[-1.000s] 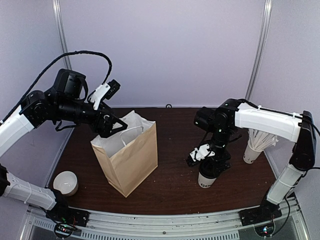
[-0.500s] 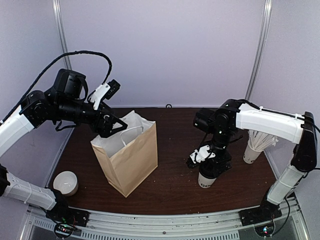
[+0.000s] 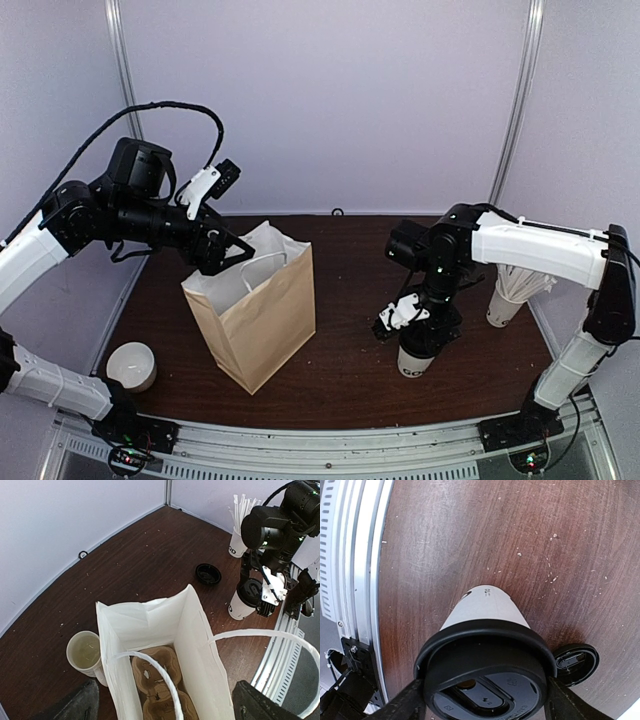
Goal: Pack the takeout coffee
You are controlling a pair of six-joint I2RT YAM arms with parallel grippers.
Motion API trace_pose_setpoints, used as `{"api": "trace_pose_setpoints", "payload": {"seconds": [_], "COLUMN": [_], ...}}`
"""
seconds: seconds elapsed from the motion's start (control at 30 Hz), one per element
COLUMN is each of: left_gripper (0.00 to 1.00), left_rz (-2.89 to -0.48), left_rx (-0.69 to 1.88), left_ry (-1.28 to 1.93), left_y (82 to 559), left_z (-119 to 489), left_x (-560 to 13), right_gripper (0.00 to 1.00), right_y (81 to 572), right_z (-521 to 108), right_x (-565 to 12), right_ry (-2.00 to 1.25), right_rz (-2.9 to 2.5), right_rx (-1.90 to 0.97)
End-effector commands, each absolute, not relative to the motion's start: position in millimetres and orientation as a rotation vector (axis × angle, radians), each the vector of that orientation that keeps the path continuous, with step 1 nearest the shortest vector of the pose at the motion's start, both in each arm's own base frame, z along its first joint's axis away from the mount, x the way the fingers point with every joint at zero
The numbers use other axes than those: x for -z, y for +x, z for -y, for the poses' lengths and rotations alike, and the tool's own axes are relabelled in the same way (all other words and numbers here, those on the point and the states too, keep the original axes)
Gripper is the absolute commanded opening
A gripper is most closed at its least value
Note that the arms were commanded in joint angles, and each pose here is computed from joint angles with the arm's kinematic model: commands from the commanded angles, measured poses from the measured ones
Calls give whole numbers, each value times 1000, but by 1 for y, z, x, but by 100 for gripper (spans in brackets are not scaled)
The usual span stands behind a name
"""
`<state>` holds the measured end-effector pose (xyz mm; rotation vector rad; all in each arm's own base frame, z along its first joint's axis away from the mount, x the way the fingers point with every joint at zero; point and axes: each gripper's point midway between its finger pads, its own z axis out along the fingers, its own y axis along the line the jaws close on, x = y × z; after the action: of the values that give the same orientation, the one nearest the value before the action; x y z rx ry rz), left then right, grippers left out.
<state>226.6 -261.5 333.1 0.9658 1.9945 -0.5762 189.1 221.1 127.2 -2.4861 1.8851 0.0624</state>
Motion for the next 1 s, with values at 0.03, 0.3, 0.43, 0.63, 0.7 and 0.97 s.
{"api": "trace_pose_setpoints", "payload": {"seconds": [0.03, 0.3, 0.43, 0.63, 0.7, 0.97], "left_gripper": [97, 98, 98, 96, 94, 81], "left_rz": [-1972, -2050, -2194, -2430, -2455, -2438], "left_rx": [545, 287, 168, 162, 154, 125], "left_ry": [947, 799, 752, 810, 814, 724], "left_y": [232, 239, 232, 223, 227, 265], "left_z": [258, 207, 181, 188, 192, 197], "left_x": [-345, -373, -365, -321, -314, -302], "right_gripper": [79, 74, 74, 74, 73, 72], "right_y": [190, 196, 199, 204, 209, 221], "right_z": [-220, -222, -229, -247, -250, -259], "right_x": [-122, -153, -169, -202, -212, -263], "right_ry": [-2472, -2402, -2331, -2137, -2081, -1840], "right_rz": [-1896, -1900, -1917, -1960, -1972, -1953], "right_rx": [-21, 12, -23, -210, -227, -349]}}
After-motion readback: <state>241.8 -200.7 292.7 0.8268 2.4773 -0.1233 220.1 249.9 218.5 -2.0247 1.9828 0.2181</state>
